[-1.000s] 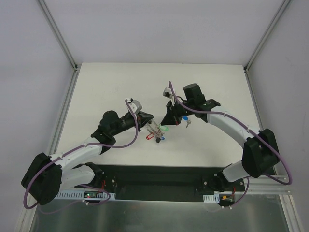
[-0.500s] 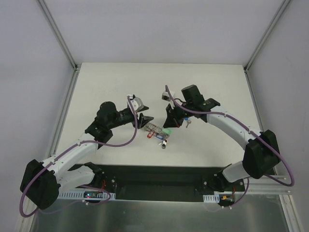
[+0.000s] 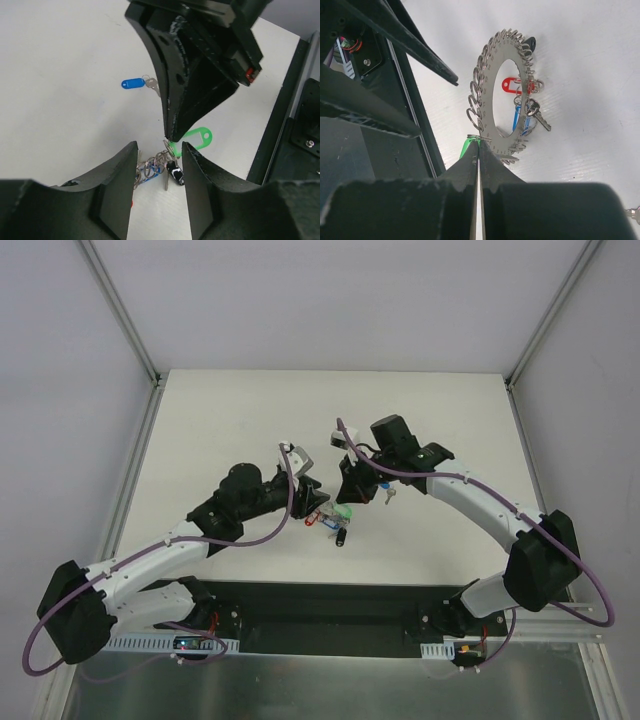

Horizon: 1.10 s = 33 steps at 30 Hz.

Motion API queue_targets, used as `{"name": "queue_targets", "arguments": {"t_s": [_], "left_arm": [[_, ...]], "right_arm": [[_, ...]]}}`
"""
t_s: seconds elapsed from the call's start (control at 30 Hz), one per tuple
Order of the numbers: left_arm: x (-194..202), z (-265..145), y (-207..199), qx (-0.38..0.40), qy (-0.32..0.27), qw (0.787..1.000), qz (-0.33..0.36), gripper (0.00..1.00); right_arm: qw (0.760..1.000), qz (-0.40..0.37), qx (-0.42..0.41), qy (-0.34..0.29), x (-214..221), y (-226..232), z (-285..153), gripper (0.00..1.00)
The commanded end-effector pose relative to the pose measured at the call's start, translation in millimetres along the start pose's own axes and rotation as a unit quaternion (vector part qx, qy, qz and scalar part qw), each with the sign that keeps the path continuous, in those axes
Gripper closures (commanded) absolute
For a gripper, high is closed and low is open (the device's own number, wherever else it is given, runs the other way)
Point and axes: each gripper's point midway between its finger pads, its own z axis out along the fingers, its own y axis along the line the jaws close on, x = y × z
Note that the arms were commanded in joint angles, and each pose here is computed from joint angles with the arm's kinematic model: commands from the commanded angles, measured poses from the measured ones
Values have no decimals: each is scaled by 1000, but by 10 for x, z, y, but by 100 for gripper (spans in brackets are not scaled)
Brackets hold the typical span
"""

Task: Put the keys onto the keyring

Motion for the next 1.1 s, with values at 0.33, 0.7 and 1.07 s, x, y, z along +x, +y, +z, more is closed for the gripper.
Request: {"name": "queue_targets", "arguments": {"t_s": [0.33,0.7,1.07], "left_arm": [[14,118,-114,-18,23,995,-97,80],[106,234,-165,-13,55,989,-139,79],[240,280,-200,-4,83,984,-155,80]], "right_arm": [[999,-7,26,-23,-246,44,-123,99],[999,-4,29,-20,-247,61,-94,99],[999,-3,26,-23,-258,79,-91,99]]}}
